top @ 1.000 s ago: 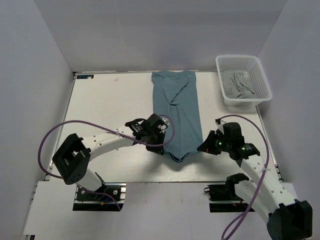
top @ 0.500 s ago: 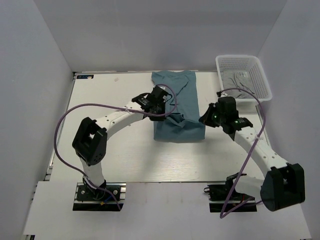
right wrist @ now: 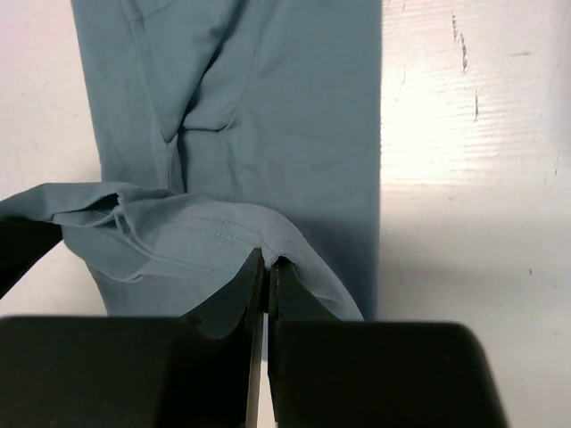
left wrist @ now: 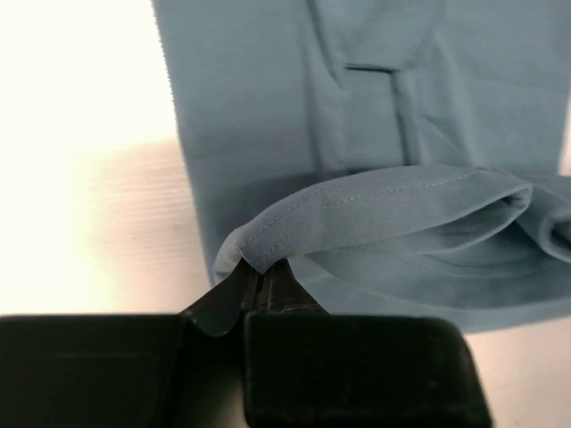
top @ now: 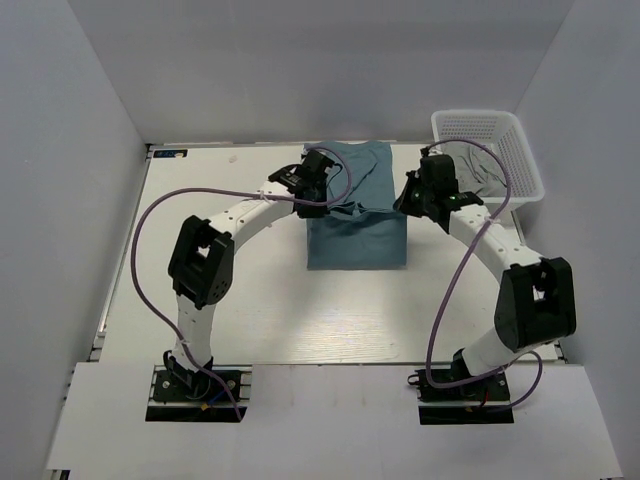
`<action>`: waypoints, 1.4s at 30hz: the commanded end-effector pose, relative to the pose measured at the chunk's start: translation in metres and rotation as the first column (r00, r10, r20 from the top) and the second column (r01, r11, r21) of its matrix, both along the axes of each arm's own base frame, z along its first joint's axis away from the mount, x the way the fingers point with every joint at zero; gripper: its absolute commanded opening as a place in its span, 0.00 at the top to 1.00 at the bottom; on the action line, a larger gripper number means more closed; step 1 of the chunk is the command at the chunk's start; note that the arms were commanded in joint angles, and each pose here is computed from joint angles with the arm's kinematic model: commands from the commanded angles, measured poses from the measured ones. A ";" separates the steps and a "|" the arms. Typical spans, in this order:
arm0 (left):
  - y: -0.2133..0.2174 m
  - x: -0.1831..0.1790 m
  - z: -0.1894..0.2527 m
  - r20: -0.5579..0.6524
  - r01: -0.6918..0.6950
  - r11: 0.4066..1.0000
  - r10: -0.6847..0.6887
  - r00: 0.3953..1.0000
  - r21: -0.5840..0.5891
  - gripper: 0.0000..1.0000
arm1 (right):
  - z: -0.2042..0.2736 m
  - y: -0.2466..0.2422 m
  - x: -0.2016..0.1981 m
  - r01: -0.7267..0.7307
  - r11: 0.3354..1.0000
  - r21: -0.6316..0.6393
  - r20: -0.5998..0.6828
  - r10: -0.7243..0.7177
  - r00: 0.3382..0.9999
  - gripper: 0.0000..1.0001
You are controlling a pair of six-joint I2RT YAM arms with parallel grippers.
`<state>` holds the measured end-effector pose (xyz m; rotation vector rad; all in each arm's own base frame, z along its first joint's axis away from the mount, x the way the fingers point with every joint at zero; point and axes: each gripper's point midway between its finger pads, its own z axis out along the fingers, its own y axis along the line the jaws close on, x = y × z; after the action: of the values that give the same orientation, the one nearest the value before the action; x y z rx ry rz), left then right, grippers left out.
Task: Fold and stack the t-shirts
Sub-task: Fold the folded rectangular tshirt in 1/3 of the way, then grab one side of the 2/3 rectangular tshirt with both arms
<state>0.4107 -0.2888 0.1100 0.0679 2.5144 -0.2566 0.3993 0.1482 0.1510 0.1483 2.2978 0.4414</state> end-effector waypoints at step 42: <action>0.014 -0.050 -0.045 -0.213 0.111 0.977 -0.150 0.965 -0.184 0.00 | -0.085 -0.011 -0.049 -0.044 0.995 0.092 -0.138 0.057 0.989 0.10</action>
<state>0.3784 -0.2489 0.0292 0.1115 2.7563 -0.3557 0.3718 0.1398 0.0673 0.1432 2.4582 0.5406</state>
